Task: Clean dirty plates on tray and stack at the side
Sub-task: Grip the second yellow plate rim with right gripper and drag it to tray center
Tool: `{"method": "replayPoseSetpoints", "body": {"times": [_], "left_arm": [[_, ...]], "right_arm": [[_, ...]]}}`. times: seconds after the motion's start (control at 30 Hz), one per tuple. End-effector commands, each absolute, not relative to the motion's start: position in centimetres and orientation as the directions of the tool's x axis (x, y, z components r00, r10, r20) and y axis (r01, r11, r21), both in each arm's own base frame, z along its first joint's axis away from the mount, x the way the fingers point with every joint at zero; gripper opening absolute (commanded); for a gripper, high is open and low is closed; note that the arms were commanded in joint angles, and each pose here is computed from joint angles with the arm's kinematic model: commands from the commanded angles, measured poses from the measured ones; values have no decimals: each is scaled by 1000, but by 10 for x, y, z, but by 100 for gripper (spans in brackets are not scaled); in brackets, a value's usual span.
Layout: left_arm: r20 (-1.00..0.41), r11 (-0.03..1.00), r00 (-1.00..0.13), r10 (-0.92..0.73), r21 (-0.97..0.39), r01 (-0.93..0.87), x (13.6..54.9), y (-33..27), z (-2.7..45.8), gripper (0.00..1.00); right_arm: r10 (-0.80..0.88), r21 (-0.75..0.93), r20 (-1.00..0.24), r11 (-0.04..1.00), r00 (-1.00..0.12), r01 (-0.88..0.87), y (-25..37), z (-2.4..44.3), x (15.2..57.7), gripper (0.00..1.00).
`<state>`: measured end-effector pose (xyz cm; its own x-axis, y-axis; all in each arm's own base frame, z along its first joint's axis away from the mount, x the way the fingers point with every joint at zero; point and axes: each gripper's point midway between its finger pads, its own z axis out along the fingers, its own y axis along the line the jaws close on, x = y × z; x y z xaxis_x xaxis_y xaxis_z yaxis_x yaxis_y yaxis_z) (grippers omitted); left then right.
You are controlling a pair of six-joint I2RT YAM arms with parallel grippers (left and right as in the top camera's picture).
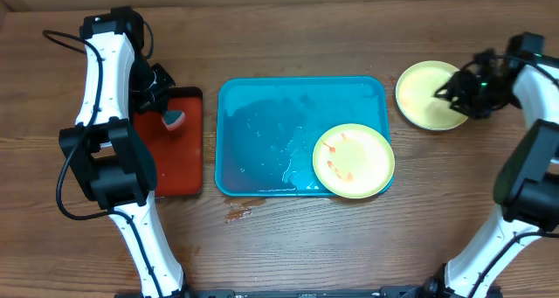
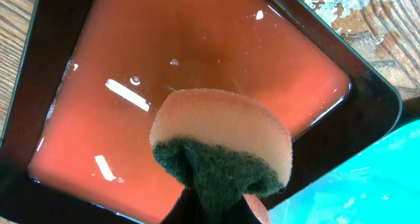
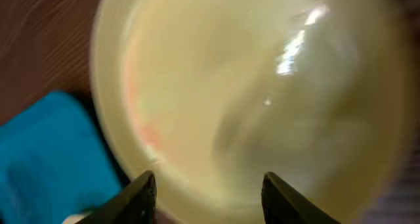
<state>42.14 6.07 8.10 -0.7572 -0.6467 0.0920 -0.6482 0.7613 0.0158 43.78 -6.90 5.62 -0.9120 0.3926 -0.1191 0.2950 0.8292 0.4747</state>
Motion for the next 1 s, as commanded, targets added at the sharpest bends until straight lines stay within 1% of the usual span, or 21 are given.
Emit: {"method": "replayPoseSetpoints", "body": {"times": [0.0, 0.03, 0.07, 0.13, 0.23, 0.43, 0.7, 0.83, 0.93, 0.97], "left_arm": [[94, 776, -772, -628, 2, -631, 422, 56, 83, 4], [94, 776, -772, -628, 2, -631, 422, 56, 83, 4], [94, 776, -773, -628, 3, -631, 422, 56, 83, 4], [95, 776, -772, -628, 3, -631, 422, 56, 83, 4], [95, 779, -775, -625, 2, -628, 422, 56, 83, 4], [94, 779, -775, -625, 2, -628, 422, 56, 83, 4], [91, 778, -775, -625, 1, -628, 423, 56, 83, 4], [91, 779, -775, -625, 0, -628, 423, 56, 83, 4], [91, 779, -775, -625, 1, -628, 423, 56, 83, 4], [91, 779, -775, -625, 1, -628, 423, 56, 83, 4]], "right_arm": [[49, 558, -231, 825, -972, -91, 15, 77, 435, 57], [-3, 543, -236, 829, -972, -134, 25, 76, 432, 58], [-114, 474, -230, 854, -967, -213, 47, 68, 427, 58], [-188, 396, -212, 881, -959, -260, 61, 60, 424, 58], [-304, 251, -167, 907, -938, -338, 81, 50, 416, 61], [-378, 109, -59, 918, -924, -382, 80, 40, 396, 60], [-379, 124, -20, 917, -925, -379, 79, 27, 383, 60], [-382, 144, -15, 914, -924, -380, 84, 27, 379, 49], [-383, 148, -1, 913, -924, -379, 84, 27, 376, 35], [-383, 149, 3, 913, -924, -378, 84, 27, 375, 27]]}}
